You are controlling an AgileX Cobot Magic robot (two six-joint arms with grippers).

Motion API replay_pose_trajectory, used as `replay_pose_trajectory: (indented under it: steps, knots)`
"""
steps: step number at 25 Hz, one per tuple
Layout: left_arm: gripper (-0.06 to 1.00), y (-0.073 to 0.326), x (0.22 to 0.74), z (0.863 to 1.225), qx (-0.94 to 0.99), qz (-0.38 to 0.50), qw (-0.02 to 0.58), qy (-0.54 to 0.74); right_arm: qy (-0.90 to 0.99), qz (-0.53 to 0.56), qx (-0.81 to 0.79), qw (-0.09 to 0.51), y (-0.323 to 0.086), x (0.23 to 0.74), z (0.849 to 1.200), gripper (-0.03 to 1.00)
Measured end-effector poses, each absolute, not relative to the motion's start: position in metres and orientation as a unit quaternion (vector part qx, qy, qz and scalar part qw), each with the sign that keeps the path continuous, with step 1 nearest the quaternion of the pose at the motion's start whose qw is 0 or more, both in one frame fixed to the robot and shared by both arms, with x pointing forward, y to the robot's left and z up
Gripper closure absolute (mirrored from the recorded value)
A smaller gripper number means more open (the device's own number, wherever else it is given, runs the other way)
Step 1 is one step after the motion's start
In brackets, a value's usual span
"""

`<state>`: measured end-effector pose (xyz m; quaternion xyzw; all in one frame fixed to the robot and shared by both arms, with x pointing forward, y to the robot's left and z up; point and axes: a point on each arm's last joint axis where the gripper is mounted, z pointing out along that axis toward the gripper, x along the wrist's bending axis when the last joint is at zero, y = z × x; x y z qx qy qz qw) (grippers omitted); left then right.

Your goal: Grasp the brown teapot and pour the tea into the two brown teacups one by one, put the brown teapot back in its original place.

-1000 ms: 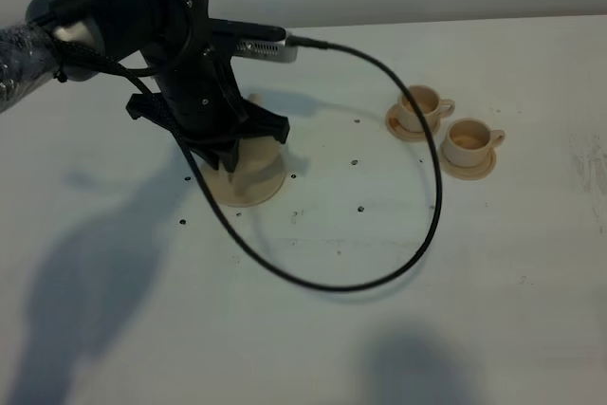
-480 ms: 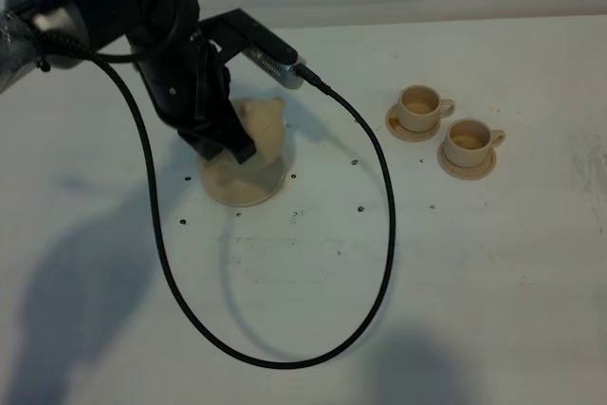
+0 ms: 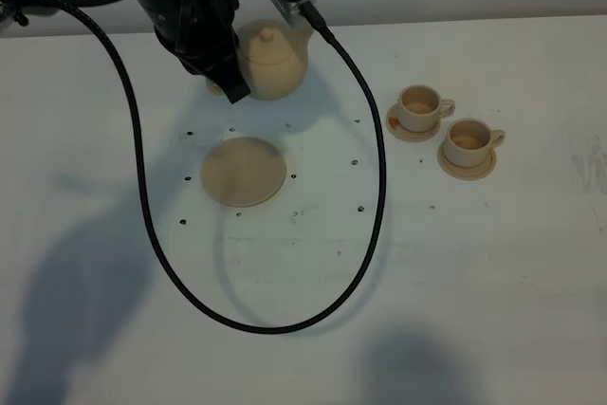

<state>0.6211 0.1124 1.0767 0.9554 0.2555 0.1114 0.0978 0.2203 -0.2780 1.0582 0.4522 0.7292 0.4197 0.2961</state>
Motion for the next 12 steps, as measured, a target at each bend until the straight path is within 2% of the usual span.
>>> replay_pose_trajectory:
  steps: [4, 12]
  knots:
    - [0.86, 0.105, 0.629, 1.075, 0.958, 0.106, 0.111, 0.243, 0.729, 0.42, 0.452, 0.296, -0.278, 0.22, 1.058, 0.75]
    - [0.86, 0.083, 0.656, 1.037, 0.963, 0.078, 0.118, 0.23, 0.729, 0.42, 0.452, 0.296, -0.278, 0.22, 1.058, 0.75]
